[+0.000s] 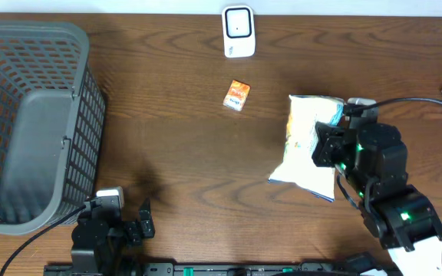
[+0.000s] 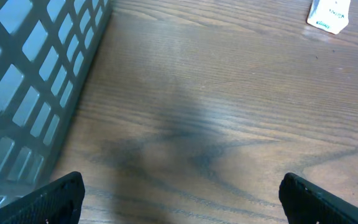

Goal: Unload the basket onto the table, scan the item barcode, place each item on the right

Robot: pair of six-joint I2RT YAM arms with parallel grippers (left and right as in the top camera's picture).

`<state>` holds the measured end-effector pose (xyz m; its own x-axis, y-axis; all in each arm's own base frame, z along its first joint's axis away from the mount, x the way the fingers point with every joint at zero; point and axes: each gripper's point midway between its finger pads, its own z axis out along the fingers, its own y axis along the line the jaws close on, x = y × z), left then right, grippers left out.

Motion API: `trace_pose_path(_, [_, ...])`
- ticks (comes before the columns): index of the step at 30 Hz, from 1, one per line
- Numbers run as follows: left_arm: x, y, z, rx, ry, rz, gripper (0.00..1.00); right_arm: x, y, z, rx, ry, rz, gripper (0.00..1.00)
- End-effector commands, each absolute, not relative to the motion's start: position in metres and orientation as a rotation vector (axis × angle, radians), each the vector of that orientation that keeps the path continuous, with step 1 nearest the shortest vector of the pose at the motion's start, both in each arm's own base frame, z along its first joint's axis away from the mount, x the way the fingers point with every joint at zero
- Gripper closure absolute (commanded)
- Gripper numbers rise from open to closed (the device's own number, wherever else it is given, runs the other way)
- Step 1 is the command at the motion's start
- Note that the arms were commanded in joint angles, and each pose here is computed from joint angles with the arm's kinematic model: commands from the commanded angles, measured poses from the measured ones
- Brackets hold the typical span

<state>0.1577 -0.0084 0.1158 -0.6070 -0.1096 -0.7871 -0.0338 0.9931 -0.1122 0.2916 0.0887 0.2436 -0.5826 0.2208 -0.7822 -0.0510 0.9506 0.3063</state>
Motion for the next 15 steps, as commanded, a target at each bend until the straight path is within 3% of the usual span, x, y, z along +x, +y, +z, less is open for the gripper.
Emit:
trace_pose_path(1, [0.157, -0.007, 0.114, -0.117, 2.226, -0.102, 0.00, 0.312, 0.070, 0.250, 0.181, 2.100, 0.170, 0.99])
trace_pose_path(8, [0.157, -0.007, 0.114, -0.117, 2.227, -0.103, 0.00, 0.379, 0.093, 0.261, 0.047, 2.025, -0.062, 0.99])
trace_pose_path(15, [0.157, -0.007, 0.114, -0.117, 2.226, -0.103, 0.00, 0.479, 0.115, 0.286, -0.120, 1.988, -0.486, 0.99])
